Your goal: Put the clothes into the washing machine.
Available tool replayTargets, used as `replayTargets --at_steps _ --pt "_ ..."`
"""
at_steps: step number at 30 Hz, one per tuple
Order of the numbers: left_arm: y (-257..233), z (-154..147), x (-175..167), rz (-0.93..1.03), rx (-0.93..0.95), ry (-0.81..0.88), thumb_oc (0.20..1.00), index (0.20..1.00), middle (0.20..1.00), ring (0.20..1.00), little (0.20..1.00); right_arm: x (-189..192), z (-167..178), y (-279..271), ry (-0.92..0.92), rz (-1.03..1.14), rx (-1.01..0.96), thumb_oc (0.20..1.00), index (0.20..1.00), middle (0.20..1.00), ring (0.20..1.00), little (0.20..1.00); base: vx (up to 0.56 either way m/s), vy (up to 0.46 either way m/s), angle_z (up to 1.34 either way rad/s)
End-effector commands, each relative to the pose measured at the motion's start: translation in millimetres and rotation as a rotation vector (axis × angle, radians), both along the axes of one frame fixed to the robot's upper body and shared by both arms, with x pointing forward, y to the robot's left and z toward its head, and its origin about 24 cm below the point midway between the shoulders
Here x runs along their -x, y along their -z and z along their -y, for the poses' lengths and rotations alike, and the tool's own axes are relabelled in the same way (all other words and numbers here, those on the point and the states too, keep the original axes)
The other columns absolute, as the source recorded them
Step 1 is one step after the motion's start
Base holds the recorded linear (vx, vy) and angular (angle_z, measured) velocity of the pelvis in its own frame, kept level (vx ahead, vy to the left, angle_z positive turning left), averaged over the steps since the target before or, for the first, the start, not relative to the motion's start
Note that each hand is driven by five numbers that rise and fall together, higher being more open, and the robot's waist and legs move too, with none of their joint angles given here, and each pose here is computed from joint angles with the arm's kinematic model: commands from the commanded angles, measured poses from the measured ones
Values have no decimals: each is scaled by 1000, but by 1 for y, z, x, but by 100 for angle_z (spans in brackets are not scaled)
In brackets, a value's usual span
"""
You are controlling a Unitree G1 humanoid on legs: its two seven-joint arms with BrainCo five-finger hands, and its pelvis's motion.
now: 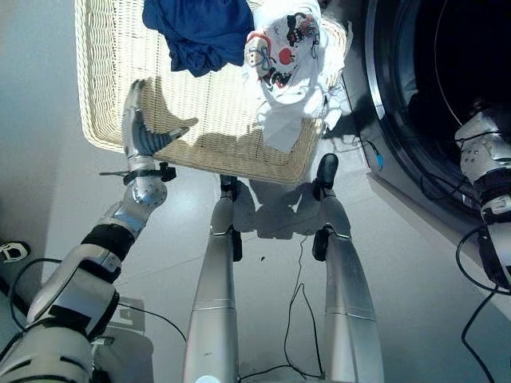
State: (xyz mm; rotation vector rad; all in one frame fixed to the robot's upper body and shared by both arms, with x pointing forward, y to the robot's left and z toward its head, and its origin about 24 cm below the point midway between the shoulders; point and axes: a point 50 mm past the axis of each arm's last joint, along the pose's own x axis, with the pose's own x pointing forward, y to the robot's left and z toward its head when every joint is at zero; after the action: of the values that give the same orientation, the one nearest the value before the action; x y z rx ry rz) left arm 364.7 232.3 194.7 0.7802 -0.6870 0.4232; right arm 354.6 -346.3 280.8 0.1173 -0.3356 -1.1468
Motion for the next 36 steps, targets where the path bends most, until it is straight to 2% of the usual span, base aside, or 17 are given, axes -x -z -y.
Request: replayTargets --at_steps 1,3,6,10,14,16,26,36 --pt "-15 7 -3 81 -126 -34 1000 1000 1000 1000 1000 37 49 -40 191 -196 246 1000 1000 1000 1000 1000 0 0 0" --pt "-31 14 -7 130 -185 -59 1000 1000 1000 1000 1000 25 40 -37 153 -380 348 1000 1000 1000 1000 1000 0 0 0" --pt "-65 27 -14 212 -273 -96 1000 1000 1000 1000 1000 13 24 -42 171 -529 518 1000 1000 1000 1000 1000 0 0 0" --pt "-107 45 -19 318 -351 -129 1000 1000 1000 1000 1000 -5 -6 -51 156 -586 660 1000 1000 1000 1000 1000 0 0 0" --pt "-115 50 -19 340 -369 -142 1000 1000 1000 1000 1000 -10 -14 -49 144 -600 694 1000 1000 1000 1000 1000 -2 6 -2" --pt "-137 57 -21 418 -409 -243 1000 1000 1000 1000 1000 -22 -35 -38 104 -599 786 1000 1000 1000 1000 1000 -10 68 -6" --pt "-156 40 -16 500 -287 -394 1000 1000 1000 1000 1000 -33 -55 -2 -1 -582 818 1000 1000 1000 1000 1000 -4 24 -1" --pt "-139 3 -23 289 -168 -499 1000 1000 1000 1000 1000 -32 -65 18 -71 -526 800 1000 1000 1000 1000 1000 3 15 -2"
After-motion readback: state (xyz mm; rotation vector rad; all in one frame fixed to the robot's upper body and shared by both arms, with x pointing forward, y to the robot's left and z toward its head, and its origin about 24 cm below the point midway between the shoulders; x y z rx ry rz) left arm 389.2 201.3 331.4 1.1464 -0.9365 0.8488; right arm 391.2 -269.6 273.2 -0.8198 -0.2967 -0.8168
